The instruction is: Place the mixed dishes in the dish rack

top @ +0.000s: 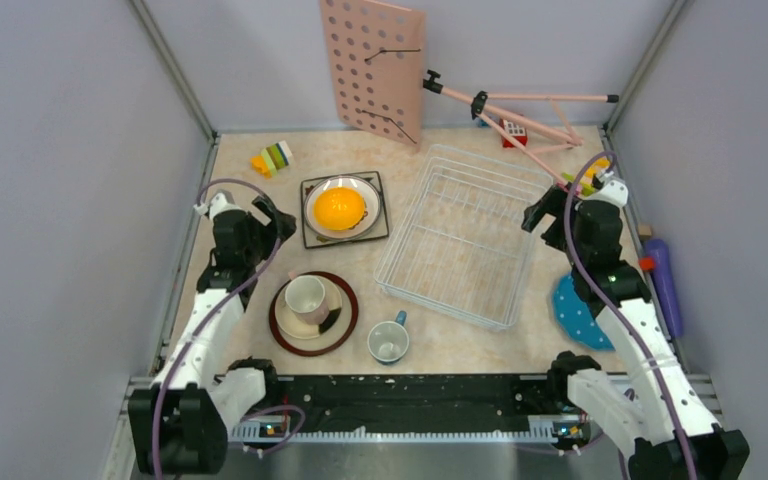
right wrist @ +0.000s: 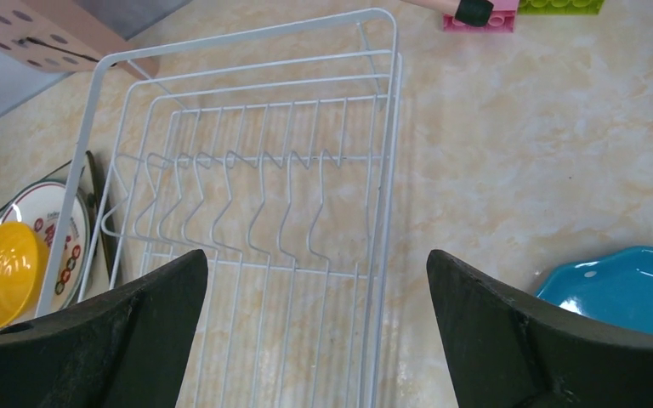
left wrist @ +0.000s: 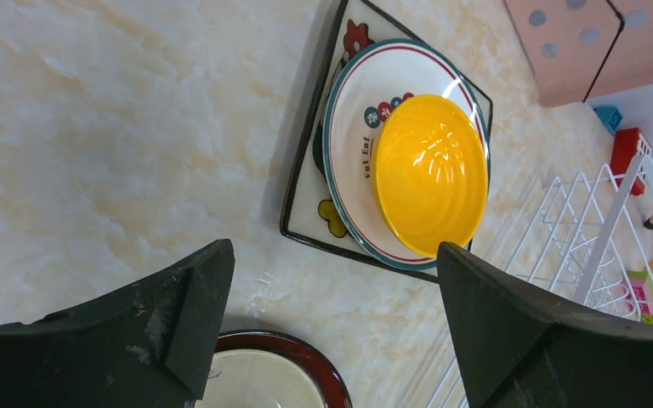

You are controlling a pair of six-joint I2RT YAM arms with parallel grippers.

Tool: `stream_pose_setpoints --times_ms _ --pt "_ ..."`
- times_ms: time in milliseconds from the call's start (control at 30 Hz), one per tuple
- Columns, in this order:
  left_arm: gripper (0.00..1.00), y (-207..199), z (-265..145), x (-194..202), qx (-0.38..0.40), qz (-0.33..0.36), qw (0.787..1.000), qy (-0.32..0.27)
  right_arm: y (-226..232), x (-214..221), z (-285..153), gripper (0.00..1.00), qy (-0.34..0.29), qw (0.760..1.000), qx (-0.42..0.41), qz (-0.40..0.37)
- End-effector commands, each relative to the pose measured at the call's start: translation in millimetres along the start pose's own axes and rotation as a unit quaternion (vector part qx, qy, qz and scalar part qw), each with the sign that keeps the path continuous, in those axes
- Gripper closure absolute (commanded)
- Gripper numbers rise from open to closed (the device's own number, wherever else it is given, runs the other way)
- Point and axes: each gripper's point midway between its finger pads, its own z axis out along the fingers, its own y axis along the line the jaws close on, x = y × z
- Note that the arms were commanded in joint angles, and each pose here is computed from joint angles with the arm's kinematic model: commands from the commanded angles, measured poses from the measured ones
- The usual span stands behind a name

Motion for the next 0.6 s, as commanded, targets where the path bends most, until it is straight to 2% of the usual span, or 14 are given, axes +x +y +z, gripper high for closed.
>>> stream_pose_setpoints --times_ms 0,167,300,400,567 --pt "0.06 -36 16 -17 0.044 -0.009 0.999 0.01 8 -35 6 0.01 -0.041 0.999 0.017 0.014" --pt "0.06 -50 41 -10 0.036 0.01 0.999 0.038 12 -21 10 0.01 -0.013 1.0 0.006 0.028" --pt "0.05 -57 53 -8 0.028 0.026 0.998 0.045 20 -24 5 0.01 -0.015 0.999 -0.025 0.017" --pt "0.02 -52 64 -8 -0.008 0.043 0.998 0.038 25 -26 3 0.01 -0.026 0.999 -0.046 0.011" --pt "0.02 -43 86 5 -0.067 0.068 0.993 0.075 26 -26 3 0.01 -0.033 0.998 -0.053 0.012"
